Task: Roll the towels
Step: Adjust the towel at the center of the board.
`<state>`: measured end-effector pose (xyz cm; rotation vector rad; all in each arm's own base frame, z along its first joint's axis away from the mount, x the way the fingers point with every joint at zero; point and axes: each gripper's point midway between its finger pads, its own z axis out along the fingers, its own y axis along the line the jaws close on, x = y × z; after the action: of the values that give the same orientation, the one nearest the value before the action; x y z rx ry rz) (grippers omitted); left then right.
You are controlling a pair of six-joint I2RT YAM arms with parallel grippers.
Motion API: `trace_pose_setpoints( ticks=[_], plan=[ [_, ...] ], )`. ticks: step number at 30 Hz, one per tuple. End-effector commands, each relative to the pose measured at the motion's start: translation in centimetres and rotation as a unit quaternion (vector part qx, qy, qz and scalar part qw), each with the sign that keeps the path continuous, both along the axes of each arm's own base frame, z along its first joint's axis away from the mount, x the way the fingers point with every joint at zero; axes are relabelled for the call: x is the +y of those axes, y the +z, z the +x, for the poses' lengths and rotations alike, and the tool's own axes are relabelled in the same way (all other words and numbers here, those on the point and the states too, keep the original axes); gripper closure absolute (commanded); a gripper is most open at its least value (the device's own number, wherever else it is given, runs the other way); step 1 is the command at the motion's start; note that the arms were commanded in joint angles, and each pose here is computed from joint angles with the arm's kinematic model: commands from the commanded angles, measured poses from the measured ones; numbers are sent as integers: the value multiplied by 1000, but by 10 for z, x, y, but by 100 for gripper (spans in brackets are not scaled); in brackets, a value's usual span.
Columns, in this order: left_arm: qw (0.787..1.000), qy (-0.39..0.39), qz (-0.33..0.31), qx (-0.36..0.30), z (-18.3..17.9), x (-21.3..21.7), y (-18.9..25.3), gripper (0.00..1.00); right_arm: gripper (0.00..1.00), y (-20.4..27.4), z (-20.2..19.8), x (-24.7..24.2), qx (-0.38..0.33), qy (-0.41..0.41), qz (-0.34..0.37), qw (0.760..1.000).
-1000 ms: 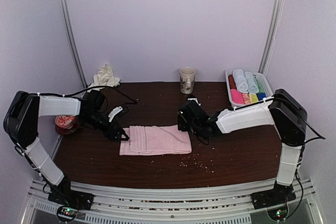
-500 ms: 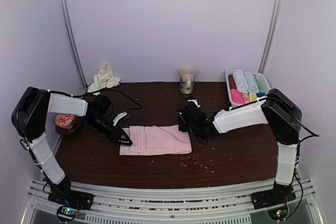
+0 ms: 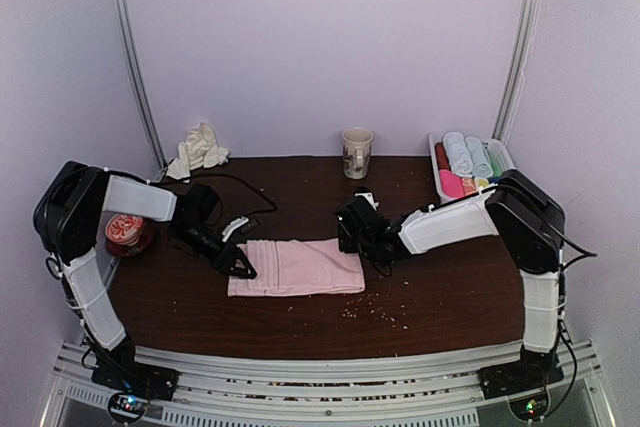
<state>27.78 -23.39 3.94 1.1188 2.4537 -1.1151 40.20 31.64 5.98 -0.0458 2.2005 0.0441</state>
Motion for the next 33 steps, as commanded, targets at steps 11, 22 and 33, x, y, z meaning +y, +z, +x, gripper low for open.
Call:
trace_pose_setpoints(
  ticks=[11, 22, 33],
  plan=[
    [1000, -11, 1, -12, 2, -2, 8, 100, 24, -11, 12, 4, -3, -5, -22, 1000],
    [999, -44, 24, 8, -18, 15, 12, 100, 24, -19, 9, -1, 6, -1, -42, 999],
    [997, -28, 62, 25, -16, 36, -4, 100, 24, -26, 9, -1, 14, 4, -55, 998]
  ],
)
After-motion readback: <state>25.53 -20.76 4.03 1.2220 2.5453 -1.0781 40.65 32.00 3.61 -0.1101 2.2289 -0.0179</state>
